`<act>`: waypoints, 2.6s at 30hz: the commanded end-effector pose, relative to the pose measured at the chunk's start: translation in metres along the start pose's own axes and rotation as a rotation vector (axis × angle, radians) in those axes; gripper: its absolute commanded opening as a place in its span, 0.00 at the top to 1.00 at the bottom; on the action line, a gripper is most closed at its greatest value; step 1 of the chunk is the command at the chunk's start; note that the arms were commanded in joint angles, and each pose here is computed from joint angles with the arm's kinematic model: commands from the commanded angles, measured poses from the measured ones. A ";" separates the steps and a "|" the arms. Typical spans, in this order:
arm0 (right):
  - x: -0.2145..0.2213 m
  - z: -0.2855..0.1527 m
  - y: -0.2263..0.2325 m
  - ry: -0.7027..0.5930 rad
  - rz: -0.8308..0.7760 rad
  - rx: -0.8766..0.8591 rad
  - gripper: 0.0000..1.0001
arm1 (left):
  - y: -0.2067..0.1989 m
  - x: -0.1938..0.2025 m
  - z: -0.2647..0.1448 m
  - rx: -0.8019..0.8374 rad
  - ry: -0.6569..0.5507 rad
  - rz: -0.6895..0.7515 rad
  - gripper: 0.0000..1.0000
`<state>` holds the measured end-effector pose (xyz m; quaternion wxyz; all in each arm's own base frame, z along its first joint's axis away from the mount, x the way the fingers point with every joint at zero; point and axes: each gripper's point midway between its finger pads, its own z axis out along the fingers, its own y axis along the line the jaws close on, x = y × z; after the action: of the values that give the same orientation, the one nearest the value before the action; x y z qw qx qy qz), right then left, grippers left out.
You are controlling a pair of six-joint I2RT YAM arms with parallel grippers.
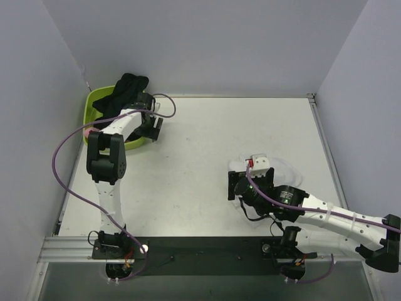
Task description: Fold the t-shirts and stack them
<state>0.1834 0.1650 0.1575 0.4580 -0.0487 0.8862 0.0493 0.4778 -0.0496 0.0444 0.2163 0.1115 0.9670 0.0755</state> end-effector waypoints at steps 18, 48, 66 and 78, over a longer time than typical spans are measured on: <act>0.011 0.001 0.025 -0.018 -0.073 0.002 0.00 | -0.035 -0.081 -0.173 -0.149 -0.415 -0.102 0.03; 0.024 0.003 0.027 0.006 -0.118 0.069 0.00 | -0.014 -0.008 0.003 -0.039 -0.068 -0.320 0.03; -0.014 -0.005 -0.045 0.053 -0.168 0.265 0.00 | -0.089 -0.030 -0.124 0.260 -0.296 -0.385 0.03; 0.100 -0.015 -0.051 0.392 -0.049 0.170 0.08 | -0.186 0.066 -0.205 0.498 -0.398 -0.336 0.02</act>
<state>0.1571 0.1112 0.1063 0.3400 -0.0396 0.9375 -0.0623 0.3138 -0.2147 0.1710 0.3685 0.0245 0.9097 -0.1897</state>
